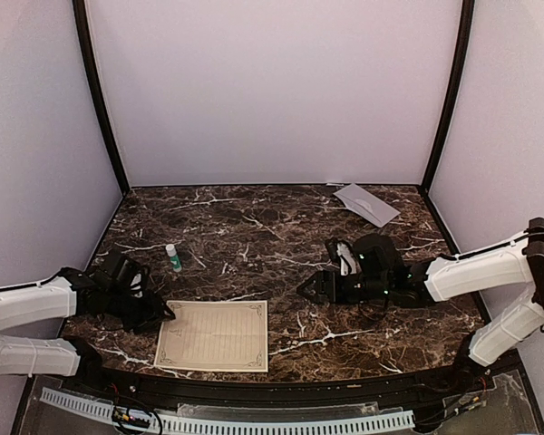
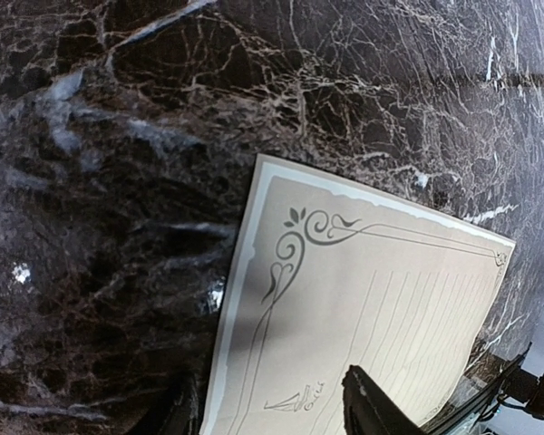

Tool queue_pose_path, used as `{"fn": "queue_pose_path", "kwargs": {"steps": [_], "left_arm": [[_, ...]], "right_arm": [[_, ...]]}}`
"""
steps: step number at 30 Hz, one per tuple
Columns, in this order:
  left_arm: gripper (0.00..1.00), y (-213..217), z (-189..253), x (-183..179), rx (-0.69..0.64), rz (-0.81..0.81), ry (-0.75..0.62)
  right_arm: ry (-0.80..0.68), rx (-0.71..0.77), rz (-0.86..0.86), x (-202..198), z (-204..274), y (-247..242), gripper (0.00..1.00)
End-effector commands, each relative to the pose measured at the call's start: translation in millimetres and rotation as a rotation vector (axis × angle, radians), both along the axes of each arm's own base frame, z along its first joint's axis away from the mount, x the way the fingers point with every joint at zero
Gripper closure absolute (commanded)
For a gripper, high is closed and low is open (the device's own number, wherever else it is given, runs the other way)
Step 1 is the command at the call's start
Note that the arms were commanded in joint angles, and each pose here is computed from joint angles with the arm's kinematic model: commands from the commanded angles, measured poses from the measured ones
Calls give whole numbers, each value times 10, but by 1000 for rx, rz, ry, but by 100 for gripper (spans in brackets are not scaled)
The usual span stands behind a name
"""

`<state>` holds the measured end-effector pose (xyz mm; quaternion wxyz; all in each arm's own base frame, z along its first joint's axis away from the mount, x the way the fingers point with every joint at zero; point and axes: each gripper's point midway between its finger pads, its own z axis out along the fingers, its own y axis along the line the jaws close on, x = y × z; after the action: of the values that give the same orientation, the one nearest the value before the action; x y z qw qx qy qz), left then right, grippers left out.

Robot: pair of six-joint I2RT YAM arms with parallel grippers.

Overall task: Place the letter into the envelope and seal it
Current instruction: Adjust the letter at the center of the board.

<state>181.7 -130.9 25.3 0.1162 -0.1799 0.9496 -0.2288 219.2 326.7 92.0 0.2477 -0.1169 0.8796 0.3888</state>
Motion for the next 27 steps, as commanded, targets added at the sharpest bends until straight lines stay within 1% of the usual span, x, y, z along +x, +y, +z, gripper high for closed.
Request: {"fn": "queue_pose_path", "kwargs": {"steps": [1,6,9,13,17,22,23,24,25,26,27], "left_arm": [[47,94,-89,-41,61,10,19],[54,-62,-188,-139,-6,-64,74],[59,-128,-205,-145,-11,-114,94],[61,-252,-178,-105,-20,-191,73],[63,-453,-189,-48,-66,-259,47],[64,-811,-223,-17,-78,-368,27],[64,-927,-174,28,-89,-391,-3],[64,-975,-203,28,-85,-403,0],[64,-1100,-141,72,-99,-425,-35],[64,-1138,-168,72,-96,-432,-29],[64,-1258,-97,122,-117,-451,-62]], "right_arm": [[-33,41,12,29,128,102,15],[-38,52,11,0,108,66,15],[-42,49,11,3,97,63,15],[-41,41,17,7,117,76,15],[-53,46,10,4,173,41,15],[-47,58,-18,-10,200,-17,15],[-43,55,-20,-18,194,-28,15],[-39,54,-23,-22,196,-38,15],[-37,54,-26,-26,203,-49,15],[-35,51,-30,-33,202,-63,15],[-36,46,-37,-33,205,-86,15]]}}
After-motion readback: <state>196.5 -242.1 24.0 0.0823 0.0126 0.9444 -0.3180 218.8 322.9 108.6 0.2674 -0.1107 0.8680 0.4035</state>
